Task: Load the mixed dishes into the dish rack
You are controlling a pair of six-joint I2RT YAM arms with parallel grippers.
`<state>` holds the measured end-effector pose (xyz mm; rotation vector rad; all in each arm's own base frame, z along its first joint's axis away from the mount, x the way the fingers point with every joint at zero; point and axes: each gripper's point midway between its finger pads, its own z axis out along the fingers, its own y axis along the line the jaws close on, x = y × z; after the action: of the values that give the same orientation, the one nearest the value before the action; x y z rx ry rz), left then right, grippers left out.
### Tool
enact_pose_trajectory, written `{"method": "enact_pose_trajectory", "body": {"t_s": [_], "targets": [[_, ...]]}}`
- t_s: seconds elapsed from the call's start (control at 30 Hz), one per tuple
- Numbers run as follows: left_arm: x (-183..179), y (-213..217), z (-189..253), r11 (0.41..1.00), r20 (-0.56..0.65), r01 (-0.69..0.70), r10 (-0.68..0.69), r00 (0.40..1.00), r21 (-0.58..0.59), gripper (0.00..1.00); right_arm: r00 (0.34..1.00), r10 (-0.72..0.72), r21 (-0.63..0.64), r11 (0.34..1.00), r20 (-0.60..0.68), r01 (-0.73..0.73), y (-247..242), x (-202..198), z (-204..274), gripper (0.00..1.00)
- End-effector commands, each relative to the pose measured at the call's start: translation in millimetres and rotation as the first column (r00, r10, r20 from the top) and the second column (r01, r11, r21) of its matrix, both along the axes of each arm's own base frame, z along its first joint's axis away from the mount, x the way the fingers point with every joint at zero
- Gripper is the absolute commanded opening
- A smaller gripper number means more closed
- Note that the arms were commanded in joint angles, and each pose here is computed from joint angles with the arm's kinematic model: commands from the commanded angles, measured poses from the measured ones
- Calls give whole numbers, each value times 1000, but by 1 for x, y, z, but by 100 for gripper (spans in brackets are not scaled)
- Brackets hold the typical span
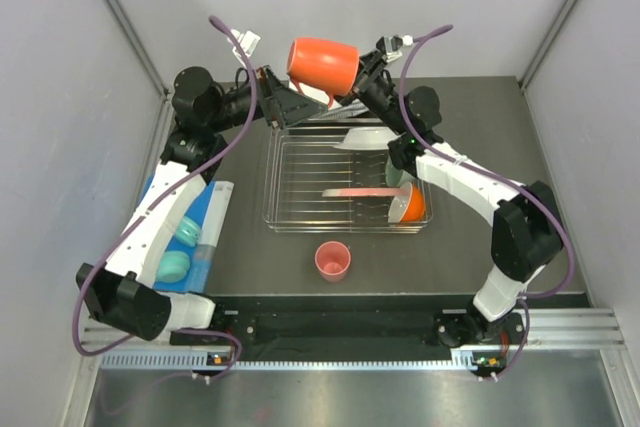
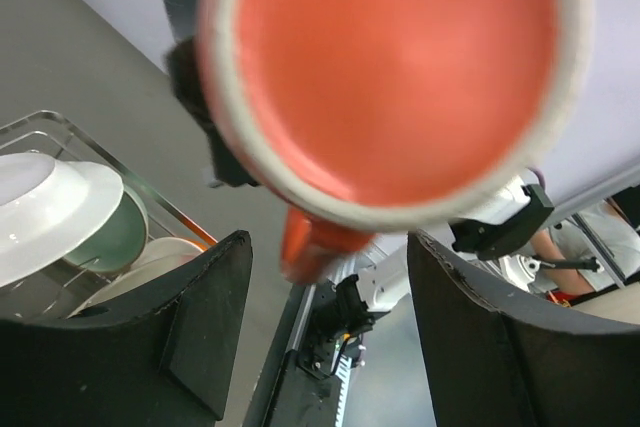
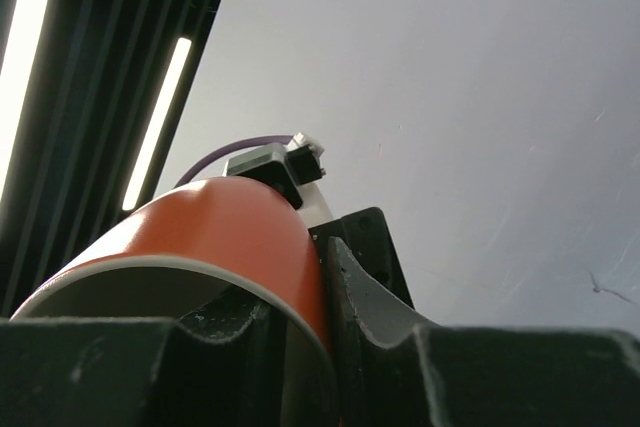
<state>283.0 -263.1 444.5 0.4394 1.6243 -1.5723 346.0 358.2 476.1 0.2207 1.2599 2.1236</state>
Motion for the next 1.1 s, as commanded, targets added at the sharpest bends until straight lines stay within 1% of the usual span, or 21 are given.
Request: {"method": "enact_pose_trajectory", "body": {"t_s": [0.0, 0.03, 0.1, 0.2, 0.27, 0.33, 0.5, 0.7, 0.73, 0.83, 0.87, 0.97, 1.07], "targets": [[9, 0, 14, 999, 51, -34, 35, 998, -16, 68, 993, 28, 125, 991, 115, -42, -10, -32, 44, 0], [9, 0, 13, 999, 50, -33, 34, 998, -16, 68, 993, 29, 123, 992, 113, -43, -9, -31, 43, 0], [9, -1, 13, 999, 47, -27, 28, 999, -22, 64, 993, 35, 119, 992, 109, -48, -6, -31, 39, 0], [8, -2, 17, 999, 48, -24, 25, 999, -35, 57, 993, 55, 118, 991, 100, -67, 2, -30, 35, 0], [8, -2, 18, 999, 51, -22, 24, 998, -38, 55, 994, 64, 114, 991, 93, -75, 7, -30, 31, 0], [8, -2, 21, 999, 57, -22, 24, 998, -44, 51, 994, 75, 112, 990, 84, -85, 13, -32, 28, 0], [7, -2, 26, 998, 66, -13, 17, 998, -54, 37, 992, 104, 113, 987, 66, -111, 25, -35, 18, 0], [8, -3, 20, 999, 68, -14, 17, 998, -47, 33, 988, 136, 106, 984, 79, -144, 38, -41, 22, 0], [9, -3, 19, 999, 66, -16, 19, 998, -44, 29, 987, 142, 101, 984, 73, -149, 42, -40, 19, 0], [9, -3, 15, 999, 72, -18, 20, 997, -33, 22, 984, 161, 100, 981, 80, -169, 47, -45, 21, 0], [10, -3, 12, 999, 72, -21, 23, 997, -26, 12, 982, 166, 99, 980, 88, -174, 49, -46, 23, 0], [11, -2, 3, 999, 75, -34, 34, 997, 6, 0, 980, 173, 96, 979, 94, -182, 51, -48, 24, 0], [12, 0, -4, 998, 70, -55, 53, 996, 32, 0, 979, 178, 85, 979, 99, -186, 52, -50, 23, 0]]}}
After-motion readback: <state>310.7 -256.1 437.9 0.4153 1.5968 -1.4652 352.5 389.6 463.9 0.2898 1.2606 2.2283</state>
